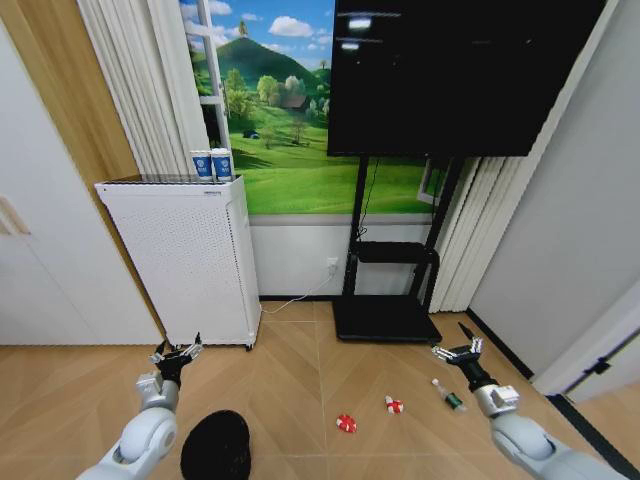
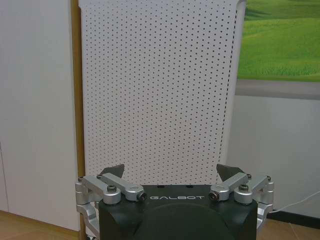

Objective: Pick up the trash bin and place the garbage on the floor into it.

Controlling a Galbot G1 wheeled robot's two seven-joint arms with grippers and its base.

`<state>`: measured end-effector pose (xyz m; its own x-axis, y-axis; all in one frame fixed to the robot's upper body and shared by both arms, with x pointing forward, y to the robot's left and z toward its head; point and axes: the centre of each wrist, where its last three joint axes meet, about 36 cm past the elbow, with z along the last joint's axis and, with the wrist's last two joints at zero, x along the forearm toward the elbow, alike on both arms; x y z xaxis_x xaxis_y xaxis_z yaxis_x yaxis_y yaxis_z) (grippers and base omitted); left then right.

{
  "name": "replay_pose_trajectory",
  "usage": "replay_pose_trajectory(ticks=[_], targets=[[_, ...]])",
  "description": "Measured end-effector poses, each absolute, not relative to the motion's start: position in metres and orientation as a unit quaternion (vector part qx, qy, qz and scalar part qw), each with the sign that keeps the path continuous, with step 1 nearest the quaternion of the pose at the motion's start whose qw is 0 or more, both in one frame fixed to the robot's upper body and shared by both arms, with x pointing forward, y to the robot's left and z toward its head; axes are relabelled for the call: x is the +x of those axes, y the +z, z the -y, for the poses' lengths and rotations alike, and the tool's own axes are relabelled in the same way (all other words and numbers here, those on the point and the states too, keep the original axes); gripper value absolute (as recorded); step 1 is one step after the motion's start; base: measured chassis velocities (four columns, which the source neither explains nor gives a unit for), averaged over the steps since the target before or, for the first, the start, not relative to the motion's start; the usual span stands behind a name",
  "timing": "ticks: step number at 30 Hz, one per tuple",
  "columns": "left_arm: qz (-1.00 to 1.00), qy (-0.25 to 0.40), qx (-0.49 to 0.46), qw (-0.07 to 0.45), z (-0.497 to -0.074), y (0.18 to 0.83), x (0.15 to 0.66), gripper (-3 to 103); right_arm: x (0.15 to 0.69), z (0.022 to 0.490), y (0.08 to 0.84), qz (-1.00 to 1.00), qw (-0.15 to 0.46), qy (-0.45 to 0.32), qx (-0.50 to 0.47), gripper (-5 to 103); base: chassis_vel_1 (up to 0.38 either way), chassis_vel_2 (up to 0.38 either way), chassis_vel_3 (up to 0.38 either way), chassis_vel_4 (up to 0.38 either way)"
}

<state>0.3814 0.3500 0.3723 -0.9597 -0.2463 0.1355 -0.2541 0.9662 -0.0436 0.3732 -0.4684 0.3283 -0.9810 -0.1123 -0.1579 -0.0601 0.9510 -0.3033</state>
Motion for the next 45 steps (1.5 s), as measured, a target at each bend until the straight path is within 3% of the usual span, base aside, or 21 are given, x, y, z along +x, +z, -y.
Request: replay_pose_trajectory(ticks=[45], targets=[[0.987,0.032,0.131,0.088,-0.35,0.357,0.362,100,0.372,0.462,0.319,-0.986,0.081,-0.141,-0.026,100,0.0,0.0,0.0,0.0]])
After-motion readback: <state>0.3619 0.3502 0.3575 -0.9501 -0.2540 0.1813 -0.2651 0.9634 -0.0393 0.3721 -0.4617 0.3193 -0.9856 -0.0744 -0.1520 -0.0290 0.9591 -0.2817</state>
